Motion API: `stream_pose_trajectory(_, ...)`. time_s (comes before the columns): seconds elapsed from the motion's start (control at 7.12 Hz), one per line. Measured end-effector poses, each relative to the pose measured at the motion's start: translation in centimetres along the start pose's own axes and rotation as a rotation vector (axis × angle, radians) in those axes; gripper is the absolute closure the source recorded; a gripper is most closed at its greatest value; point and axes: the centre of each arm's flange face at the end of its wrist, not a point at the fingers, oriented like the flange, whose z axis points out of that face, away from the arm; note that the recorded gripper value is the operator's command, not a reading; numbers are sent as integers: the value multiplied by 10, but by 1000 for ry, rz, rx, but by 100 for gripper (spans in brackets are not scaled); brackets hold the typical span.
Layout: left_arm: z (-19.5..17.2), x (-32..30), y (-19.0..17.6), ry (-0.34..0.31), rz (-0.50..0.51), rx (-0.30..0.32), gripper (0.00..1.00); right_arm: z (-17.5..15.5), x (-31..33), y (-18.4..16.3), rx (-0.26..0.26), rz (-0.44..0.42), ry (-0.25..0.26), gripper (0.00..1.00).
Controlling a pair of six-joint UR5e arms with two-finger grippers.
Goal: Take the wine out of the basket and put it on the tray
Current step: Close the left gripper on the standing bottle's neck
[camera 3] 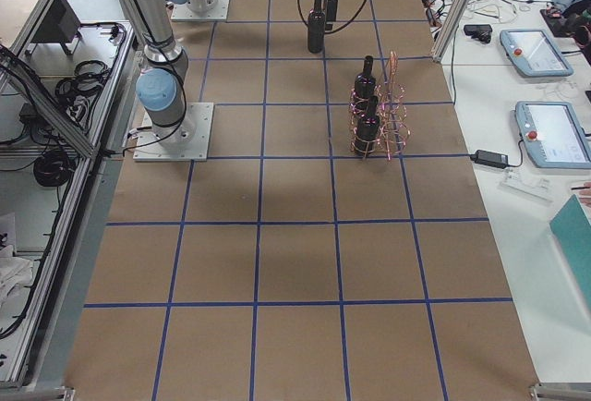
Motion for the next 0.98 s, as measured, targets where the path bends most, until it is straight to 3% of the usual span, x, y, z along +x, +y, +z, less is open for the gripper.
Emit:
stream_pose_trajectory(0.42, 32, 9, -5, -24, 20, -43, 11, 0, 0, 0, 3, -1, 1, 0)
stream_pose_trajectory(0.56, 38, 7, -7, -43, 45, -47, 23, 0, 0, 0, 4, -1, 1, 0)
stream_pose_trajectory(0.7, 41, 6, -8, -57, 61, -51, 23, 0, 0, 0, 4, -2, 1, 0)
stream_pose_trajectory(0.98, 44, 4, -8, -68, 69, -59, 53, -1, 0, 0, 5, -2, 1, 0)
